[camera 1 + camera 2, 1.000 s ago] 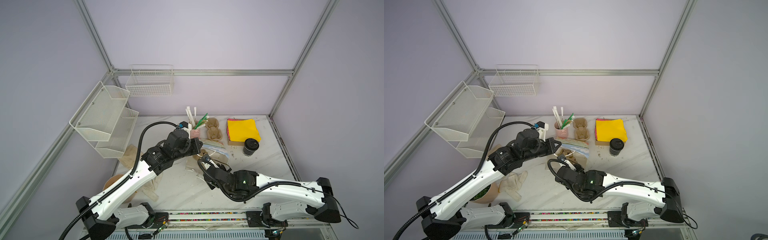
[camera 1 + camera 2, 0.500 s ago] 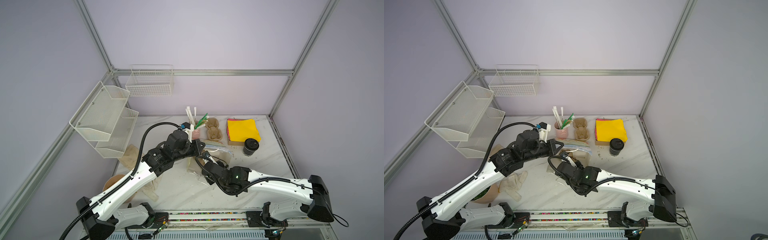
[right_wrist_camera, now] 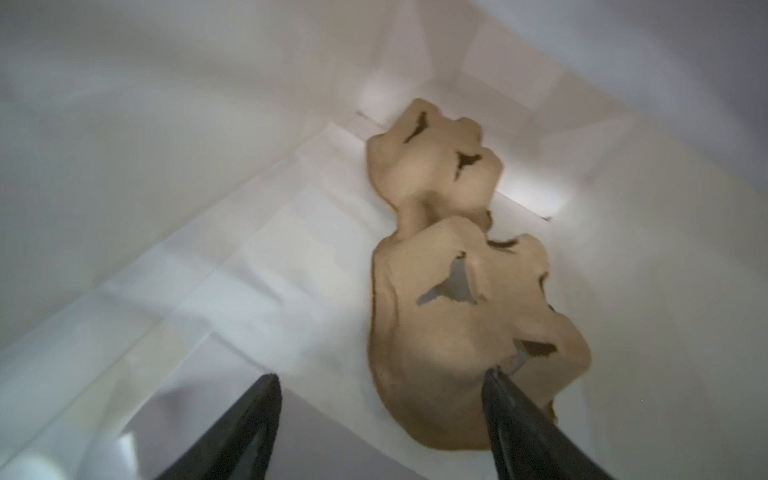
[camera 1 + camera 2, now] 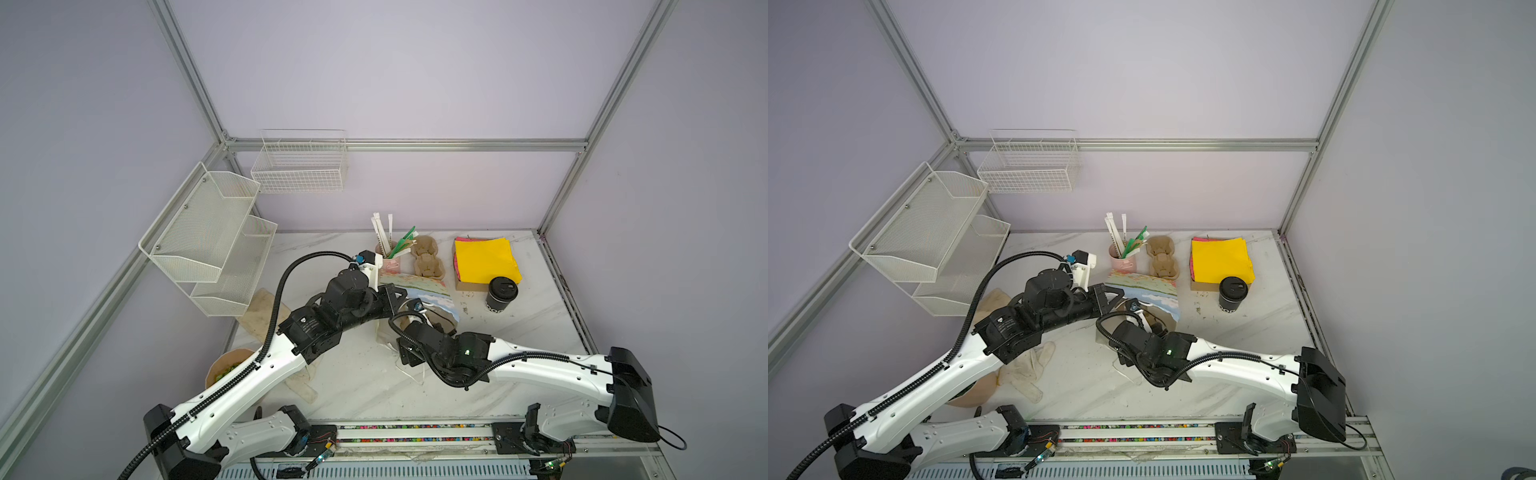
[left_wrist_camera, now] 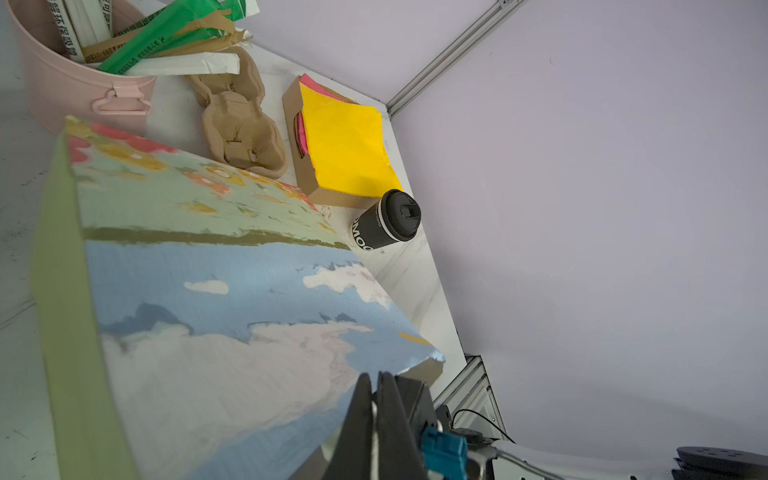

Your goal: Pack the takeout coffee

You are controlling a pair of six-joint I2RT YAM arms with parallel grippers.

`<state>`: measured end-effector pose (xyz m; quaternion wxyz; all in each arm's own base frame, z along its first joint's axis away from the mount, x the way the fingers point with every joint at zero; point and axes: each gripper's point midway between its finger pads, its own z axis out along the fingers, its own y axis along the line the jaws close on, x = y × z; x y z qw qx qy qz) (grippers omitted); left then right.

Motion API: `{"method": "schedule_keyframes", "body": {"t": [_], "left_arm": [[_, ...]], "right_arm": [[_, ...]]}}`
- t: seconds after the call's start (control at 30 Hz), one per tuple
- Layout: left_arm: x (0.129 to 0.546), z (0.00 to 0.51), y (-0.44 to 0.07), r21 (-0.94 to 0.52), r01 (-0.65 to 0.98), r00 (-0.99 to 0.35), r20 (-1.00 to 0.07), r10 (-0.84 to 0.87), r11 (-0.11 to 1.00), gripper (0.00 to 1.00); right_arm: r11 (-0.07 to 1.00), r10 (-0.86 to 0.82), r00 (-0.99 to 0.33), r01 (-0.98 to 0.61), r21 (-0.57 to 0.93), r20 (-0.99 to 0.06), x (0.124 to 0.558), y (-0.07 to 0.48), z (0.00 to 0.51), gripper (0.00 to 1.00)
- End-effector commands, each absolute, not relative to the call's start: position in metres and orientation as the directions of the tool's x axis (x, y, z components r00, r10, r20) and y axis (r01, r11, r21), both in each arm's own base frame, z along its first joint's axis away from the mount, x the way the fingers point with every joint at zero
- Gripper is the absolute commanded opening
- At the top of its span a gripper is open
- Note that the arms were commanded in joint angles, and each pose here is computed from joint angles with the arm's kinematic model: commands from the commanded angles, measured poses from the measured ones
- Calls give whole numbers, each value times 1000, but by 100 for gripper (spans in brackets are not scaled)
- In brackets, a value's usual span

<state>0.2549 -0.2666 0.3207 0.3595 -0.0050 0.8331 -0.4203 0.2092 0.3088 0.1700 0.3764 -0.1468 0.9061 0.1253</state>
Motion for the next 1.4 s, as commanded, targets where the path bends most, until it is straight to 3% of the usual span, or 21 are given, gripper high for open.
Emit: {"method": "schedule_keyframes", "body": {"t": [0.0,0.43,0.57,0.93,1.2,1.37], "left_arm": [[247,318,-269,-704,330,-743,-605,-287,628,0],[245,313,-274,-709,341,-753,-599,-272,617,0],[240,317,-276,-721,374,-748,-607,-271,583,0],[225,331,-279,-734,448,-724,-633,-274,510,0],[215,330,-287,-742,486,-730,-635,-252,462,0],[207,330,-283,-731,516,-718,-653,-239,448,0]], "right_arm": [[956,-18,-660,-232,181,-751,221,290,181,81],[950,18,-637,-231,212,-771,223,287,174,84],[957,66,-624,-181,227,-778,228,276,170,91],[957,165,-588,-99,273,-792,240,258,166,92],[862,137,-601,-320,393,-788,228,300,176,92],[866,111,-571,-346,361,-813,227,294,172,92]]}}
